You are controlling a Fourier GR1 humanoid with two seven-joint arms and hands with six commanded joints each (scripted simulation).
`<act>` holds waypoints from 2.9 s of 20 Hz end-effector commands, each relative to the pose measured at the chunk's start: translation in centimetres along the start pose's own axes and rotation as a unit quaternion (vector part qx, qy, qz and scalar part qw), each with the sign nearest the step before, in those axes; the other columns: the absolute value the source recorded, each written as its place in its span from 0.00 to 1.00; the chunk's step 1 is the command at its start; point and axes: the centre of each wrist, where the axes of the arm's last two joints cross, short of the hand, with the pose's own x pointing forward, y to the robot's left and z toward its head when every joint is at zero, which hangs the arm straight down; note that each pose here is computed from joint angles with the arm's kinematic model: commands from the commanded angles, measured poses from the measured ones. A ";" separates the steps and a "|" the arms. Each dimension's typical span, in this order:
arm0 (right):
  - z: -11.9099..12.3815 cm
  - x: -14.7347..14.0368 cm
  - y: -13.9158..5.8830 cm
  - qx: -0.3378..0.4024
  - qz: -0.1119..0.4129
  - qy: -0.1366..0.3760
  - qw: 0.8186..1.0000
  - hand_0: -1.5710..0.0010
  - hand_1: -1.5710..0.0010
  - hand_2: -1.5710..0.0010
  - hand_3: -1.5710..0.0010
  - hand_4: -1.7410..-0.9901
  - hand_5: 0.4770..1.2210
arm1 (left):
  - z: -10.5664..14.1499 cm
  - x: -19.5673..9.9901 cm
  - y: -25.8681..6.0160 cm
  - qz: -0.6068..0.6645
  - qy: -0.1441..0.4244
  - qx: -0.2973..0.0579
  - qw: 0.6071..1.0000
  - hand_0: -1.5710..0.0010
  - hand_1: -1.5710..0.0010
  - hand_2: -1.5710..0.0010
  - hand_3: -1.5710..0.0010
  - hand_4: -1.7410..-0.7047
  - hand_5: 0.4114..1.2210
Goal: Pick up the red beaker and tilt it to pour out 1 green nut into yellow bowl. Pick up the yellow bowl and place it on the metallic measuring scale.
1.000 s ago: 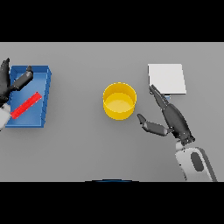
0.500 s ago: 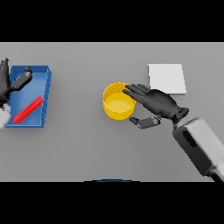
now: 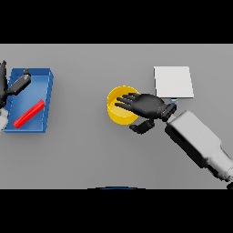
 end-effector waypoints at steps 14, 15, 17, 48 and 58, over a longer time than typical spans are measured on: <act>-3.8 0.2 -0.5 0.089 0.023 0.009 0.996 1.00 1.00 1.00 0.98 0.61 0.36 | -0.1 -0.3 0.5 -0.003 -0.002 0.001 1.000 1.00 1.00 1.00 1.00 0.96 0.35; -4.0 0.2 -0.3 0.096 0.020 0.009 0.995 1.00 1.00 0.99 0.97 0.61 0.37 | -0.2 -0.5 0.7 -0.004 -0.002 0.005 1.000 1.00 1.00 1.00 1.00 0.96 0.35; -4.2 -0.1 -0.6 0.105 0.007 0.027 0.994 1.00 0.99 0.97 0.93 0.60 0.40 | -0.1 -0.5 0.3 -0.004 -0.004 0.004 1.000 1.00 1.00 1.00 1.00 0.96 0.36; 1.3 -1.3 -6.4 0.037 -0.001 0.052 0.998 0.00 0.00 0.08 0.12 0.00 1.00 | -0.3 -0.4 1.2 -0.008 -0.009 0.009 1.000 1.00 1.00 1.00 1.00 0.96 0.35; 5.3 -8.0 -7.6 -0.022 -0.021 0.163 0.986 0.00 0.00 0.03 0.24 0.00 1.00 | 0.3 0.1 1.1 -0.013 -0.002 0.011 1.000 1.00 1.00 1.00 1.00 0.97 0.36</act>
